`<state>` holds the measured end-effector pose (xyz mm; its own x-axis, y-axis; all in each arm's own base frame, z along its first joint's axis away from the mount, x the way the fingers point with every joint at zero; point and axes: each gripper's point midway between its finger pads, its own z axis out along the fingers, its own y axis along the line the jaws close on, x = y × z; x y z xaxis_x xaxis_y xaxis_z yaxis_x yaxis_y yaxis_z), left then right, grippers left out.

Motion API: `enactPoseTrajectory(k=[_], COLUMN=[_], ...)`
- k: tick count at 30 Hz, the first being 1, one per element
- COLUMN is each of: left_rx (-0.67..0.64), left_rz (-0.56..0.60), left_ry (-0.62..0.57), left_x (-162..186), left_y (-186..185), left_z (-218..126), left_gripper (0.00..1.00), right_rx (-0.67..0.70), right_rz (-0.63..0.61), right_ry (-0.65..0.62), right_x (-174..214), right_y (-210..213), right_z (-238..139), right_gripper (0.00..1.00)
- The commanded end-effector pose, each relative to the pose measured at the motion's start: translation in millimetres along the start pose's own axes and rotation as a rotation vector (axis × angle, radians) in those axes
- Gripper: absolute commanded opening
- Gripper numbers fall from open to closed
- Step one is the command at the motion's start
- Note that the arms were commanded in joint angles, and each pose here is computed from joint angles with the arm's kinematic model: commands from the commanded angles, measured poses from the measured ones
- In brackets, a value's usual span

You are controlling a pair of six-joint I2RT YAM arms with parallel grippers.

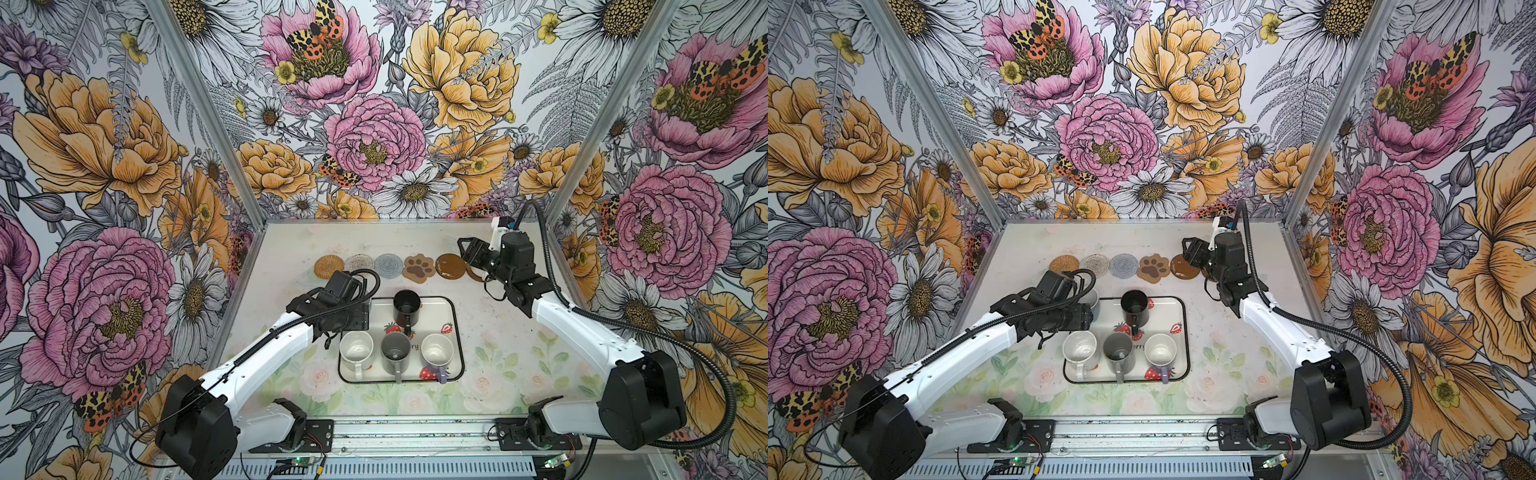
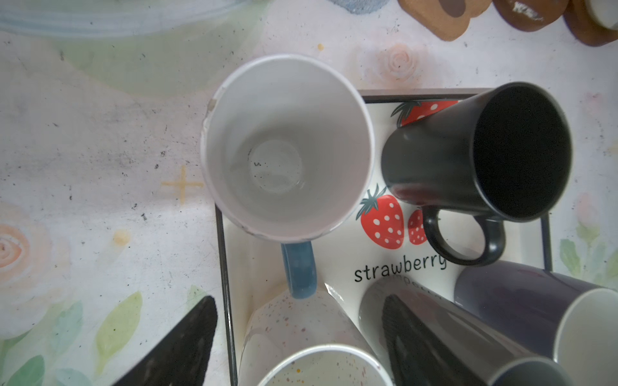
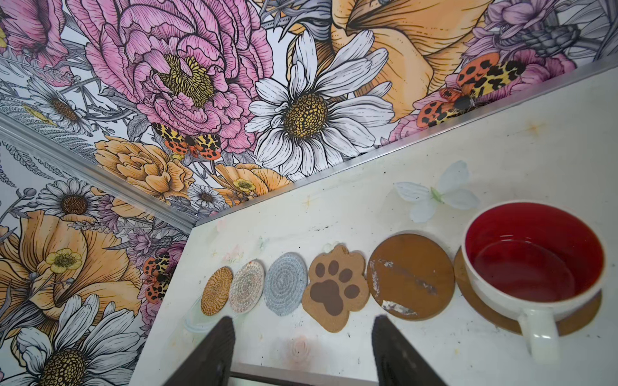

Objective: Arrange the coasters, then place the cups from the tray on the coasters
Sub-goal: 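Lower the left gripper into the blue-handled white mug on the tray and grasp it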

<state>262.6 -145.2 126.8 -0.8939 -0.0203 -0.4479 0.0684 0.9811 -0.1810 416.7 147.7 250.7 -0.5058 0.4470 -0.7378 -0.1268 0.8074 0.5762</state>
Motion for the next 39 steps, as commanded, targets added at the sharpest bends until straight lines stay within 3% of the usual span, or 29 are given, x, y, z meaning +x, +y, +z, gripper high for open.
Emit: enactPoseTrajectory(k=[1, 10, 20, 39], left_rx=[-0.03, -0.025, -0.038, -0.079], left_rz=[-0.015, -0.053, -0.066, -0.062], left_ry=[-0.017, -0.043, -0.015, 0.025], left_x=[-6.6, -10.8, -7.4, -2.4], left_y=[2.4, 4.2, 7.1, 11.8], left_z=[0.4, 14.1, 32.0, 55.7], left_gripper=[0.8, 0.79, 0.71, 0.47], right_rx=[-0.039, -0.033, -0.032, -0.035], right_rz=[0.004, 0.003, 0.005, 0.013], right_ry=[-0.027, -0.022, -0.012, 0.002], right_x=[-9.9, -8.6, -6.6, -4.0], right_y=[8.2, 5.9, 4.7, 3.7], right_z=[0.7, 3.3, 6.3, 12.5], right_gripper=[0.67, 0.67, 0.67, 0.67])
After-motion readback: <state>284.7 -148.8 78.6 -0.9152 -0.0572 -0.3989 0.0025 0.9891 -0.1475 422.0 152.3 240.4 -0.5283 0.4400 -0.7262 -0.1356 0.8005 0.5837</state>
